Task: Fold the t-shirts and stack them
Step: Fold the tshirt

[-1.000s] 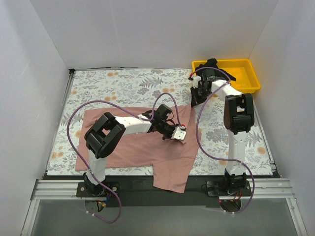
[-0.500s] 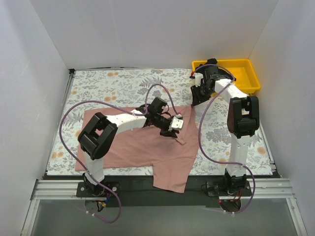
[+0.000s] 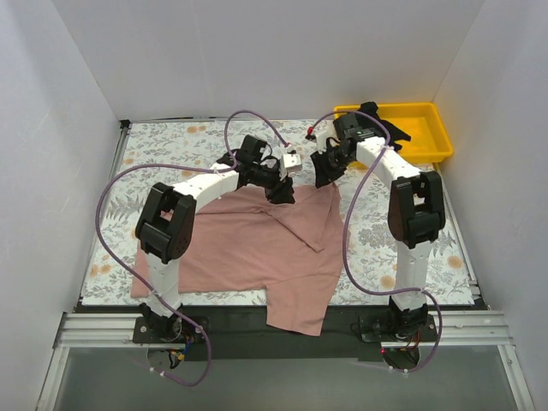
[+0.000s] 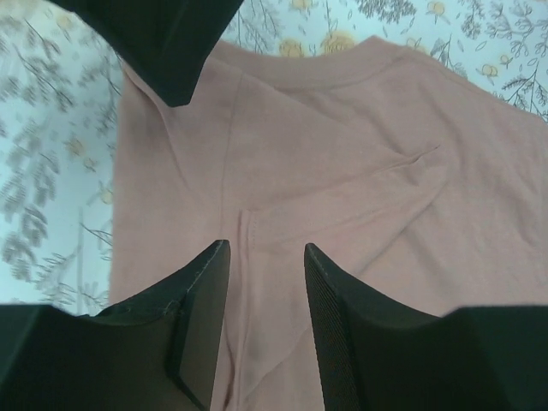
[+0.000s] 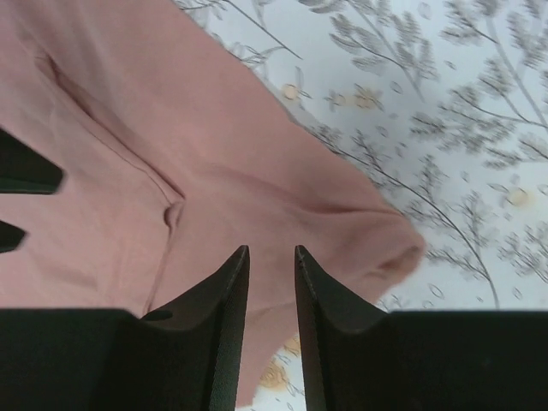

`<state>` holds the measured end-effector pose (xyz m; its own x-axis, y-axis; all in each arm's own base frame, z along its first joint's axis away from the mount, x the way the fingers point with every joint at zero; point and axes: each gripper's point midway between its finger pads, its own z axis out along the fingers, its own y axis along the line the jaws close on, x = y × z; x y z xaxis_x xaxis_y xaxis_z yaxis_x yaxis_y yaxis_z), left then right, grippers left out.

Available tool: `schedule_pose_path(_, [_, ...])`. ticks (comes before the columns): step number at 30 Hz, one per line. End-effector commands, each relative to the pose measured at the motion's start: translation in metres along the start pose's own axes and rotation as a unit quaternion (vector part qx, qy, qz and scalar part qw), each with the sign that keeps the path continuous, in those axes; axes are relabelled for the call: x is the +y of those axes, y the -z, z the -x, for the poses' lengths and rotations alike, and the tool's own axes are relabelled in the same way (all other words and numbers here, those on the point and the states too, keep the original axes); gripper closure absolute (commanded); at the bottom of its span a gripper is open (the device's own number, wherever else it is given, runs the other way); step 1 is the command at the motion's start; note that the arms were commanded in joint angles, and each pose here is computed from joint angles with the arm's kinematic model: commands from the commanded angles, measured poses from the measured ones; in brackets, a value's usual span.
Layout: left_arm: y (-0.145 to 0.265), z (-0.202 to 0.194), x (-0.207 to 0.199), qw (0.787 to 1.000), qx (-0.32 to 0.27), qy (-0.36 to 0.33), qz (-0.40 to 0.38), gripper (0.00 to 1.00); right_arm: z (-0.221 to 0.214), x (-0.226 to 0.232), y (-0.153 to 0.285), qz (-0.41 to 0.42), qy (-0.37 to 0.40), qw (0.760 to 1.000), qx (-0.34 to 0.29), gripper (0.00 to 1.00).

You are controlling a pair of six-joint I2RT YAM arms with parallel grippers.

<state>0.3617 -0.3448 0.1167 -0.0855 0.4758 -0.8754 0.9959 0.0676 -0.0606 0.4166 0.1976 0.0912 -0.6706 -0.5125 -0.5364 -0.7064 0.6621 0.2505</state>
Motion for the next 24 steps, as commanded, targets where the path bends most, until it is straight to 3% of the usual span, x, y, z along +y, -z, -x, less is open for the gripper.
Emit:
schedule_pose_path(1, [-0.005, -0.007, -0.008, 0.999, 0.016, 0.044, -0.021, 0.61, 0.000, 0.009, -0.017, 0.014, -0.004, 1.000, 0.018, 0.67])
schedule_pose_path(9, [-0.019, -0.018, -0.003, 0.999, 0.016, 0.033, -0.038, 0.61, -0.037, -0.005, -0.044, 0.000, -0.036, 0.997, 0.073, 0.71])
schedule_pose_path(24, [-0.051, -0.044, -0.002, 0.998, 0.038, -0.017, -0.045, 0.58, -0.045, -0.003, -0.048, 0.003, -0.045, 0.996, 0.082, 0.71])
